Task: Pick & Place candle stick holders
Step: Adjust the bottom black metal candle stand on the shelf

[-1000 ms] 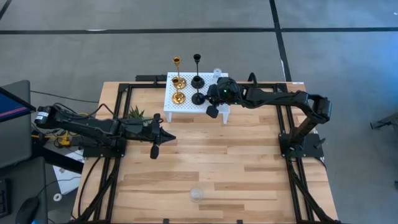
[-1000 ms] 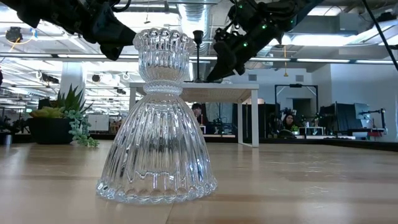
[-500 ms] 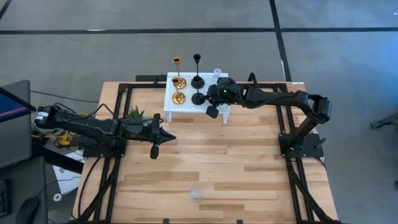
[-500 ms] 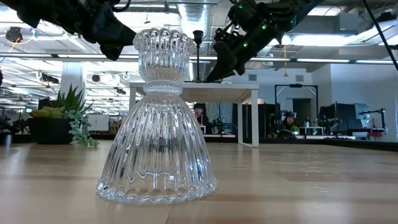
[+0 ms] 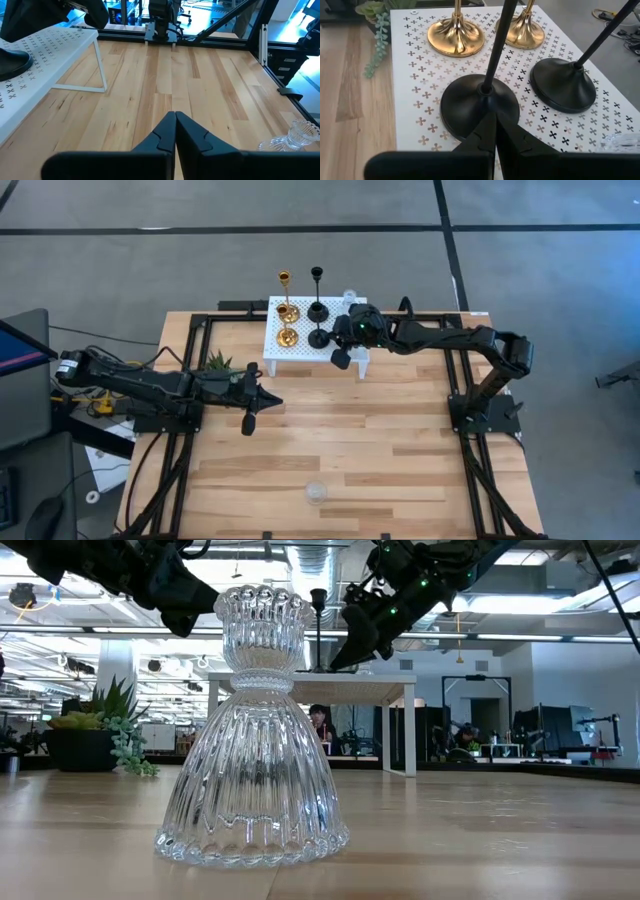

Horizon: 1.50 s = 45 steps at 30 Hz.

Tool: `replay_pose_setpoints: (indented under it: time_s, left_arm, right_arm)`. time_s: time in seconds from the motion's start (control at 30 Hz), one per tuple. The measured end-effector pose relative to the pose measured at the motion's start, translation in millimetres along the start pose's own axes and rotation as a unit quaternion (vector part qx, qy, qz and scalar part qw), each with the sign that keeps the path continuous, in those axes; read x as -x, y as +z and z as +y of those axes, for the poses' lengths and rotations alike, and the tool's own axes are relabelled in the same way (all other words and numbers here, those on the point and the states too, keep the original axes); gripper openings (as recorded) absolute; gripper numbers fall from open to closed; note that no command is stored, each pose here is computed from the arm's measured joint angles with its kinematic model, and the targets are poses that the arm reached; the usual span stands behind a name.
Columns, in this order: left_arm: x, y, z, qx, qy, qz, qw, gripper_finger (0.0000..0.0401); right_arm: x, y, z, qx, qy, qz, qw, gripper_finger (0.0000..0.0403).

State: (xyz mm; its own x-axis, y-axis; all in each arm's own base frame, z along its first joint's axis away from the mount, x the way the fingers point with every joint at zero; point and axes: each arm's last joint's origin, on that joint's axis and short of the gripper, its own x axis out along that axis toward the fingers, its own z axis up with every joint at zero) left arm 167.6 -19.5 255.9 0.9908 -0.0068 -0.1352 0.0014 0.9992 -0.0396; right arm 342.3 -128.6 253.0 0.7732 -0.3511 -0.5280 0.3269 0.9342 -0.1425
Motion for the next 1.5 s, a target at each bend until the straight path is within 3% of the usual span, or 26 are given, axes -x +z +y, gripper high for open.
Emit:
replay_pose_setpoints:
  time_s: [1.5]
  left_arm:
    - [0, 0, 0, 0.000, 0.000, 0.000, 1.000, 0.0006]
  right_arm:
    - [2, 17, 0, 0.001, 0.018, -0.093, 0.996, 0.0000]
